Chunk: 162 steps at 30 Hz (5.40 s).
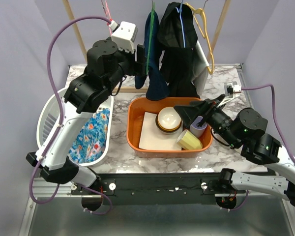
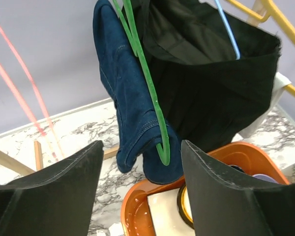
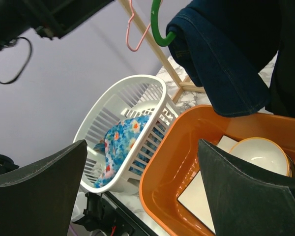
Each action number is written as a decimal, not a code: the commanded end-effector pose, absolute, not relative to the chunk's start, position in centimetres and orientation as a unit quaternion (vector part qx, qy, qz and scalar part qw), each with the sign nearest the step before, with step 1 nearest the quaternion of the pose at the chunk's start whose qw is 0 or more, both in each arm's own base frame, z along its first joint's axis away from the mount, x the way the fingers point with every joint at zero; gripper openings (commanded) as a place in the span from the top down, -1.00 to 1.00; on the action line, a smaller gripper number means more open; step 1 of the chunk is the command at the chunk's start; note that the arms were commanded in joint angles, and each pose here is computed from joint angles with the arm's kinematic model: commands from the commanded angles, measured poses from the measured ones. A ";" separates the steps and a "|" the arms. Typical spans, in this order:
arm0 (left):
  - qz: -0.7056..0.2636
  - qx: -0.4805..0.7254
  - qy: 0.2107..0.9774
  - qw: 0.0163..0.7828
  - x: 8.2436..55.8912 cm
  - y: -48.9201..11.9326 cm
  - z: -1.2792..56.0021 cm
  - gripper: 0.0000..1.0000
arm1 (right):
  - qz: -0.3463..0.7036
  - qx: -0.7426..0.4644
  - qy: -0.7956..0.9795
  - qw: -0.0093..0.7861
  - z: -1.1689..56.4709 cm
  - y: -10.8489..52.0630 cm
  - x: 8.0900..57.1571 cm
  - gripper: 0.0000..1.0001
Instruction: Remove the skirt from the hanger
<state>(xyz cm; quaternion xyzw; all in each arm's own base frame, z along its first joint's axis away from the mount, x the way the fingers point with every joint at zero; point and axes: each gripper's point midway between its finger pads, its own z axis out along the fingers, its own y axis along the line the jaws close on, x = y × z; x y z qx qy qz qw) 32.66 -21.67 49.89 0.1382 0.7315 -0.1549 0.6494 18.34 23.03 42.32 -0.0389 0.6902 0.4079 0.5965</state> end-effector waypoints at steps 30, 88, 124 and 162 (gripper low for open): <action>-0.013 0.122 0.733 0.669 43.8 -25.5 46.7 0.39 | 0.451 -0.062 0.678 0.578 41.6 24.4 17.0 -0.98; -0.034 0.077 0.678 0.730 39.6 -19.0 54.9 1.00 | 0.382 -0.151 0.654 0.635 44.9 25.3 18.3 -0.97; -0.227 0.084 0.673 0.699 25.3 -15.4 56.2 1.00 | 0.439 -0.287 0.657 0.541 41.6 45.8 20.9 -0.92; -0.079 0.001 0.636 0.768 24.1 -6.9 59.5 1.00 | 0.461 -0.325 0.394 0.726 54.8 30.5 12.4 0.99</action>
